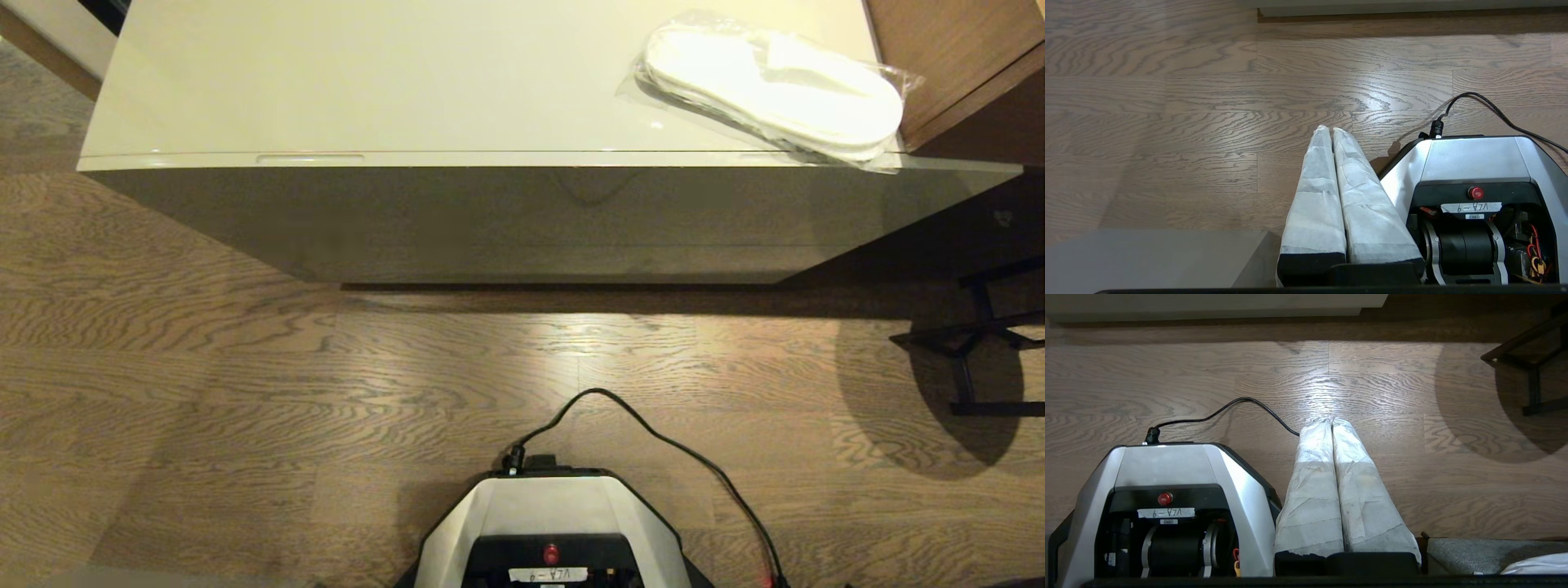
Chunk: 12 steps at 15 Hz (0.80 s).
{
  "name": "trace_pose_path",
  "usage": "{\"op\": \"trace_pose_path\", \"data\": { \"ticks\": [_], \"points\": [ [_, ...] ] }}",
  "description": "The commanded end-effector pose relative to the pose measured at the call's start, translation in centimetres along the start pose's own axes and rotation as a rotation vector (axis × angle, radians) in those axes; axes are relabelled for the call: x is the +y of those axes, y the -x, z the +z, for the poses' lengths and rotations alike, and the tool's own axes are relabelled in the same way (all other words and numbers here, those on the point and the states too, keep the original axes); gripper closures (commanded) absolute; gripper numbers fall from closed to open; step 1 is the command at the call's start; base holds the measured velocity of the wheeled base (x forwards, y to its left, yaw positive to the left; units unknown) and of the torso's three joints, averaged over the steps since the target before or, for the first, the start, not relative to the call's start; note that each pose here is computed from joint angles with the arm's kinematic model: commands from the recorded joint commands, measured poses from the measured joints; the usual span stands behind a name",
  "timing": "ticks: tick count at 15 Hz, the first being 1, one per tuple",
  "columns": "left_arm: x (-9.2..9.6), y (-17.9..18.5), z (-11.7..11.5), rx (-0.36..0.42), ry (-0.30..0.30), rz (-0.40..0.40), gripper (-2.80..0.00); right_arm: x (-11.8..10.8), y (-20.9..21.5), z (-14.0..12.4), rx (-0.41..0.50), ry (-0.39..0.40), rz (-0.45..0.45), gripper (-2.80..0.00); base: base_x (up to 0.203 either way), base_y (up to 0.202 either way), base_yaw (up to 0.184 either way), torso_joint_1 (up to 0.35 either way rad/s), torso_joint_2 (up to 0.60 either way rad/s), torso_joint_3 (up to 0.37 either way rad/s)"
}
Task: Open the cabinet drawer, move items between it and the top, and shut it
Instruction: Open the drawer
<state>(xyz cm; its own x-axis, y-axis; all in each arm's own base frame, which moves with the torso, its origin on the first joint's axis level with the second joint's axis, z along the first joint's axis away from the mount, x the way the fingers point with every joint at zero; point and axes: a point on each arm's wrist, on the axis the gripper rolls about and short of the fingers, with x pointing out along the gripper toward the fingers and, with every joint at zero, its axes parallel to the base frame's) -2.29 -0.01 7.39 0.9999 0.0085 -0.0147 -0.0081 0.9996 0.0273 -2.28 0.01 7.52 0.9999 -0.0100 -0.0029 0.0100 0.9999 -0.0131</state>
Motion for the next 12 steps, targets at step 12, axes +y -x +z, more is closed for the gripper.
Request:
{"op": "trace_pose_path", "data": {
  "ticks": [12],
  "points": [
    [0.0,-0.01,-0.01,0.002,0.001,0.002,0.0,0.0,-0.01,0.0,0.002,-0.001,0.001,0.0,0.0,0.0,0.0,0.0,0.0,0.0]
  ]
}}
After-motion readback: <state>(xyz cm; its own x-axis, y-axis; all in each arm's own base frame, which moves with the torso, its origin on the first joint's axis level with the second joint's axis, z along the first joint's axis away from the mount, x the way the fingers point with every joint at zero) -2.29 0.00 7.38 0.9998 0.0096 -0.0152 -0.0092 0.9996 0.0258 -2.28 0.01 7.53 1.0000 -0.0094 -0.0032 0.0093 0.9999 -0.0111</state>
